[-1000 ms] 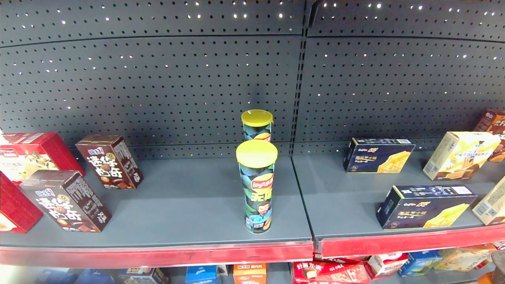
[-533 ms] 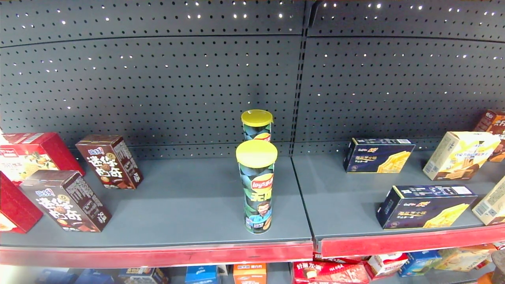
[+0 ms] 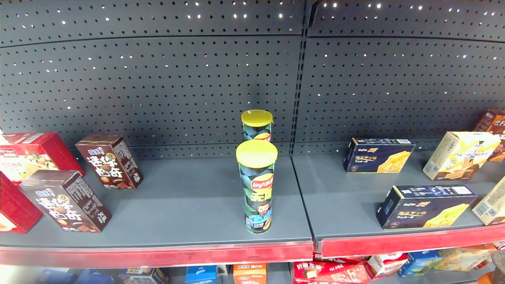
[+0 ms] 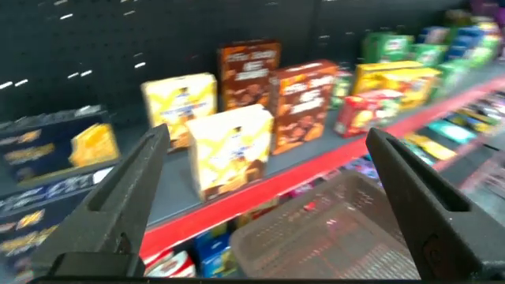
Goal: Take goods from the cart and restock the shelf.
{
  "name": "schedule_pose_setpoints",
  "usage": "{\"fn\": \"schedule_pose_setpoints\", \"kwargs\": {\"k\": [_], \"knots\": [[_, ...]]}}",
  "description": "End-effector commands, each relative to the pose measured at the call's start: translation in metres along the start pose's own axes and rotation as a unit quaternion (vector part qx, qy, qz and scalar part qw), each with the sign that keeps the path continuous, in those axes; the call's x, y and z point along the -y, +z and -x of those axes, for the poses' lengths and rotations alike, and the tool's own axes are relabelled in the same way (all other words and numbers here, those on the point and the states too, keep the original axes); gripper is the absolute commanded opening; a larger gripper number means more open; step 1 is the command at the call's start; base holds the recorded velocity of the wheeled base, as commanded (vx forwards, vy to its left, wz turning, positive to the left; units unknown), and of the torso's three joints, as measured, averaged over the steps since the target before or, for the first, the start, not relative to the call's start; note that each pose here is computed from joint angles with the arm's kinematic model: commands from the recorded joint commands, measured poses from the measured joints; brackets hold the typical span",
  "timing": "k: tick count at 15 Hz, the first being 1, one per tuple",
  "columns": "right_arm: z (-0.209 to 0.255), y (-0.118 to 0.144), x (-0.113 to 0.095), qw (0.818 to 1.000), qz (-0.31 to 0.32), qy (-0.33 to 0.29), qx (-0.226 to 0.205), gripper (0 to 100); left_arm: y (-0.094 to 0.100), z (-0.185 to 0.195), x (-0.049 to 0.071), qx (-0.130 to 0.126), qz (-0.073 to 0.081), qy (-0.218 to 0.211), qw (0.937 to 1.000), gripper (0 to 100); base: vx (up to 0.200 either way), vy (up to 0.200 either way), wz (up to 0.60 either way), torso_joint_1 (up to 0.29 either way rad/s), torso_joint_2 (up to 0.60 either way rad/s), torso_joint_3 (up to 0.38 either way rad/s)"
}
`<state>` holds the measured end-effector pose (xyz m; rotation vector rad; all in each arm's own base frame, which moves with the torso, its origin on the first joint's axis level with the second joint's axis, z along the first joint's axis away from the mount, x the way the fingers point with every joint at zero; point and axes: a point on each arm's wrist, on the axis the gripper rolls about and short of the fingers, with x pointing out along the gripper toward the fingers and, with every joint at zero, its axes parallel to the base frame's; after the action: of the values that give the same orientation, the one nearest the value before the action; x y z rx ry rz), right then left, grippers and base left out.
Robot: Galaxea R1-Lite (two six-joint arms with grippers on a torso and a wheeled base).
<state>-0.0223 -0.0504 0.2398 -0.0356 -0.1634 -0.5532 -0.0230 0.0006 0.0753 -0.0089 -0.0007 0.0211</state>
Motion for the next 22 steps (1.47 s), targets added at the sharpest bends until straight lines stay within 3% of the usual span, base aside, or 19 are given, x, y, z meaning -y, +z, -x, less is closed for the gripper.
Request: {"fn": "schedule_pose_setpoints", "kwargs": {"k": [1, 9, 12, 15, 17, 18, 19, 21, 22], "knots": [[0.001, 0.008, -0.002, 1.000, 0.006, -0.029, 0.000, 100, 0.000, 0.000, 0.000, -0.001, 0.000, 0.000, 1.0000, 100, 0.000, 0.000, 0.00, 0.000, 0.00, 0.000], [0.001, 0.016, -0.002, 0.999, 0.003, -0.040, 0.001, 100, 0.000, 0.000, 0.000, -0.001, 0.000, 0.000, 1.0000, 100, 0.000, 0.000, 0.00, 0.000, 0.00, 0.000], [-0.003, 0.005, 0.006, 1.000, 0.024, 0.000, -0.011, 100, 0.000, 0.000, 0.000, -0.001, 0.000, 0.000, 1.0000, 100, 0.000, 0.000, 0.00, 0.000, 0.00, 0.000], [-0.006, 0.004, -0.003, 1.000, 0.023, 0.005, -0.016, 100, 0.000, 0.000, 0.000, -0.002, 0.000, 0.000, 1.0000, 100, 0.000, 0.000, 0.00, 0.000, 0.00, 0.000], [0.001, 0.006, -0.013, 0.997, 0.015, 0.061, 0.053, 100, 0.000, 0.000, 0.000, -0.002, 0.000, 0.000, 1.0000, 100, 0.000, 0.000, 0.00, 0.000, 0.00, 0.000], [0.001, 0.006, -0.014, 0.996, 0.015, 0.064, 0.053, 100, 0.000, 0.000, 0.000, -0.002, 0.000, 0.000, 1.0000, 100, 0.000, 0.000, 0.00, 0.000, 0.00, 0.000], [0.009, -0.007, -0.028, 0.984, 0.015, 0.168, 0.056, 100, 0.000, 0.000, 0.000, -0.002, 0.000, 0.000, 1.0000, 100, 0.000, 0.000, 0.00, 0.000, 0.00, 0.000], [0.030, -0.022, -0.032, 0.958, -0.009, 0.285, 0.020, 100, 0.000, 0.000, 0.000, -0.001, 0.000, 0.000, 1.0000, 100, 0.000, 0.000, 0.00, 0.000, 0.00, 0.000], [0.036, -0.030, -0.034, 0.954, -0.024, 0.300, -0.005, 100, 0.000, 0.000, 0.000, -0.001, 0.000, 0.000, 1.0000, 100, 0.000, 0.000, 0.00, 0.000, 0.00, 0.000]]}}
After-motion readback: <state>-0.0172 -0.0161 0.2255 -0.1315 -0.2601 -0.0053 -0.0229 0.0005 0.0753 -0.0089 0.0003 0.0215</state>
